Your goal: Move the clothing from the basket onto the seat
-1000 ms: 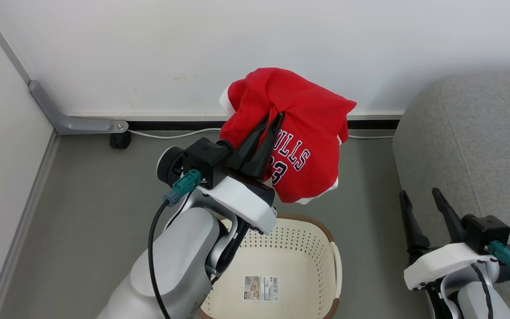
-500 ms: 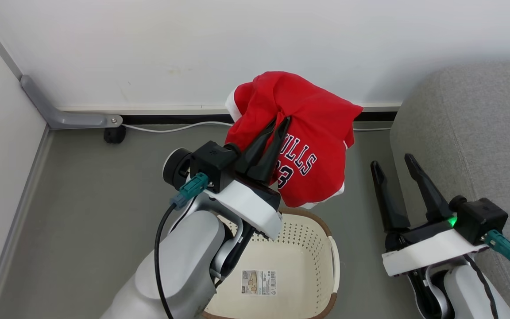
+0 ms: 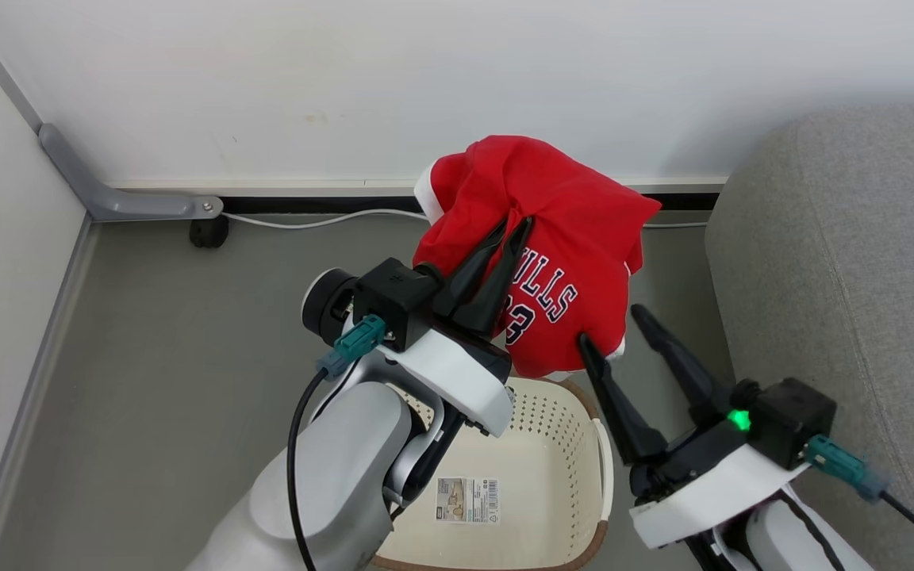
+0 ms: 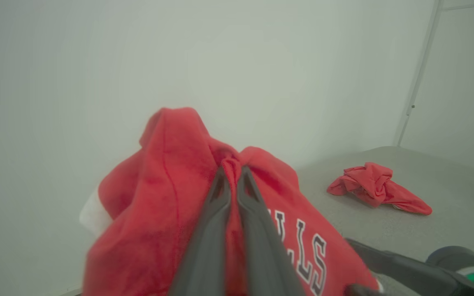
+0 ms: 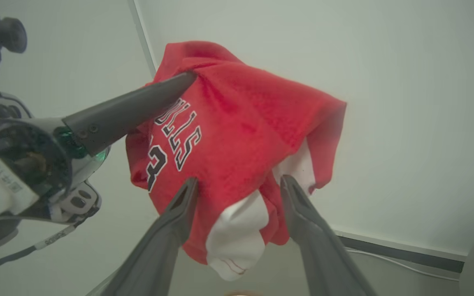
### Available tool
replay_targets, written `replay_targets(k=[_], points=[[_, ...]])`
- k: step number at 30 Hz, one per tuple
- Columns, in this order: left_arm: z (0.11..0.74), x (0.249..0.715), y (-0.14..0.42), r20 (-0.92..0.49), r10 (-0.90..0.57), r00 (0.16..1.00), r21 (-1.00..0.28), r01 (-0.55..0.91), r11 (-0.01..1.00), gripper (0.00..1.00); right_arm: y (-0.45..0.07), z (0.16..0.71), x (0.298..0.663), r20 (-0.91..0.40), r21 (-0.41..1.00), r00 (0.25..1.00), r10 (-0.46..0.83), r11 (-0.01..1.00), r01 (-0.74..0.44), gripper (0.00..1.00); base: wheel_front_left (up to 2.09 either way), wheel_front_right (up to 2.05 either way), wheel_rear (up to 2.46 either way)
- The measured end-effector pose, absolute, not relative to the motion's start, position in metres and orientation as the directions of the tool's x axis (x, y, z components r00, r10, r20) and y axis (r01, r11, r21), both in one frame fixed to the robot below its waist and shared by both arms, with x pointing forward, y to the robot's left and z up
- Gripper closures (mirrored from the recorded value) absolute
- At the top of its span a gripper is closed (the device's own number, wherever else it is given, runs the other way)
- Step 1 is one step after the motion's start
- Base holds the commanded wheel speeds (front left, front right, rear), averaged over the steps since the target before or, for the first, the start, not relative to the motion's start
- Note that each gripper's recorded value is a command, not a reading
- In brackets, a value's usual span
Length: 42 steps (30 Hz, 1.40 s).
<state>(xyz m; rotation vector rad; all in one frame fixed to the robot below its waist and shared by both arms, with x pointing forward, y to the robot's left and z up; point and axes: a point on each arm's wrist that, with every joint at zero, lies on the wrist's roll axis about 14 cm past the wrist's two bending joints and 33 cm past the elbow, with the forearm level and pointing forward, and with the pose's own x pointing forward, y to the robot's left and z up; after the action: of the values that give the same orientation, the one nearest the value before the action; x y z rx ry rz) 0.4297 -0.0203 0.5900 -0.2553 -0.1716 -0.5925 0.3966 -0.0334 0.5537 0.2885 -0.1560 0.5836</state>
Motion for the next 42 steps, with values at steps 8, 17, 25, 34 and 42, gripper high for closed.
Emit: replay_targets(k=[8,17,25,34,42], points=[[0.591,0.425,-0.020,0.230,-0.530,0.816,-0.183,0.571,0.800,1.00,-0.008,0.537,0.393,0.166,0.241,0.779,0.605,0.741,-0.627,0.00,0.00,0.00,0.00],[0.589,0.419,-0.018,0.224,-0.534,0.815,-0.184,0.574,0.798,1.00,0.012,0.535,0.400,0.143,0.214,0.731,0.668,0.700,-0.681,0.00,0.00,0.00,0.00],[0.578,0.424,-0.014,0.197,-0.521,0.831,-0.210,0.554,0.805,1.00,0.022,0.542,0.408,0.163,0.207,0.709,0.686,0.679,-0.704,1.00,0.00,0.00,0.00],[0.562,0.429,-0.018,0.156,-0.528,0.835,-0.218,0.551,0.806,0.00,0.001,0.551,0.422,0.197,0.201,0.754,0.627,0.727,-0.657,1.00,0.00,0.00,0.00],[0.548,0.430,-0.028,0.120,-0.563,0.818,-0.213,0.575,0.790,0.00,-0.044,0.567,0.438,0.244,0.178,0.824,0.512,0.811,-0.557,1.00,0.00,0.00,0.00]])
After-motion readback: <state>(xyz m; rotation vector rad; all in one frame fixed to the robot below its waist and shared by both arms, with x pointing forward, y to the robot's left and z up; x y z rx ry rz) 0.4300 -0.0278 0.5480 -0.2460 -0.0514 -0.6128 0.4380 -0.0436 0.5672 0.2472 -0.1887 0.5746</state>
